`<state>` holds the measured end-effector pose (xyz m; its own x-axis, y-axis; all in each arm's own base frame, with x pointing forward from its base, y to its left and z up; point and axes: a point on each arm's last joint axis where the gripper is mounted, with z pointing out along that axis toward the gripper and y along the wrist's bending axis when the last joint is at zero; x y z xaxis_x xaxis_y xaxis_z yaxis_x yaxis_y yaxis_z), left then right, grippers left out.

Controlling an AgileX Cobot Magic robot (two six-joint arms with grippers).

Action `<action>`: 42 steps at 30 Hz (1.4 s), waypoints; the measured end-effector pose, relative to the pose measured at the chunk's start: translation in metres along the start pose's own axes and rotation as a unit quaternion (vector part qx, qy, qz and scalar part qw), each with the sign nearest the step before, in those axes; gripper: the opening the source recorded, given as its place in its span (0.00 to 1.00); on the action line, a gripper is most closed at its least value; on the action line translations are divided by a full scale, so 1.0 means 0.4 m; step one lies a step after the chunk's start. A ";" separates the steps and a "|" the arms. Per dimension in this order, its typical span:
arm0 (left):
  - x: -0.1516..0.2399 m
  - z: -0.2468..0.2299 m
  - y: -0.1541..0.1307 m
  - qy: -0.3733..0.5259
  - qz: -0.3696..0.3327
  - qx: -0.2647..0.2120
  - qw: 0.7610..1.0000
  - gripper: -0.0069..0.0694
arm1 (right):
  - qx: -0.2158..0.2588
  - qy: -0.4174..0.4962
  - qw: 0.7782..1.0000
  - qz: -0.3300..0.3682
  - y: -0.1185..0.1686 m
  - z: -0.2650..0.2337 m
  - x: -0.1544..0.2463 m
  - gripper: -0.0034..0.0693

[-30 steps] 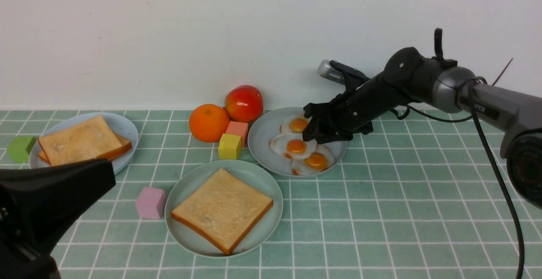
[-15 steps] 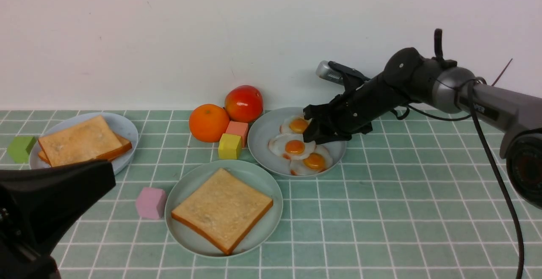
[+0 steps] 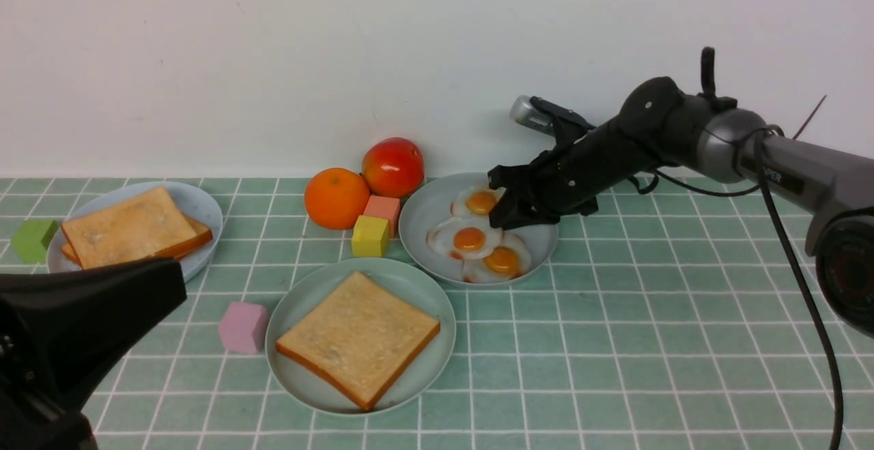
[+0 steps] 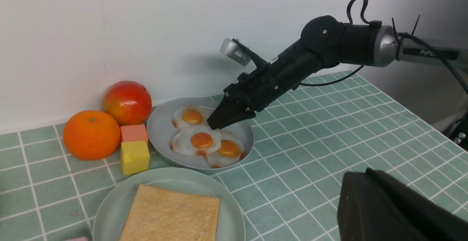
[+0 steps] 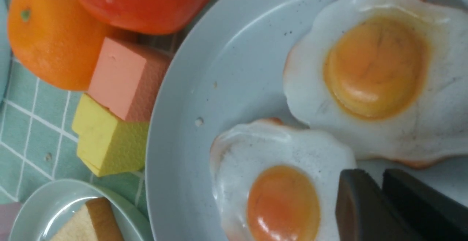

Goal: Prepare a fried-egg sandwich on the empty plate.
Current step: Use the right arm to grab a fried egg, then use the right arm to place the fried egg on the slice of bread in the middle

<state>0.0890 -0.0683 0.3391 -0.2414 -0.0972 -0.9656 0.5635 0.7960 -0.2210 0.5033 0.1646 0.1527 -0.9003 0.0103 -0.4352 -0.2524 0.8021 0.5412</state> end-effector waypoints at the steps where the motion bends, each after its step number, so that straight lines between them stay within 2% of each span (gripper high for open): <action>1: 0.000 0.000 0.000 0.000 0.000 0.000 1.000 0.08 | 0.000 -0.001 1.000 -0.001 0.002 -0.002 -0.001 0.15; 20: -0.001 0.000 0.003 -0.002 0.026 -0.007 1.000 0.08 | -0.024 0.015 0.999 -0.018 0.003 -0.107 -0.026 0.12; 28: 0.004 0.000 0.007 0.009 0.035 -0.014 0.999 0.08 | -0.046 -0.008 0.998 -0.050 0.054 -0.175 -0.048 0.12; 38: 0.010 0.000 0.010 0.023 0.040 -0.022 0.999 0.08 | -0.079 0.022 0.996 -0.046 0.072 -0.183 -0.035 0.12; 42: 0.019 -0.002 0.019 0.043 0.063 -0.039 0.996 0.08 | -0.096 0.038 0.993 -0.056 0.098 -0.213 -0.030 0.12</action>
<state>0.0910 -0.0627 0.3304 -0.2419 0.0555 -0.9687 0.5314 0.8429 -0.0844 0.4741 0.1450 0.2406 -0.8849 -0.1234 -0.4492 -0.4091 0.6673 0.6224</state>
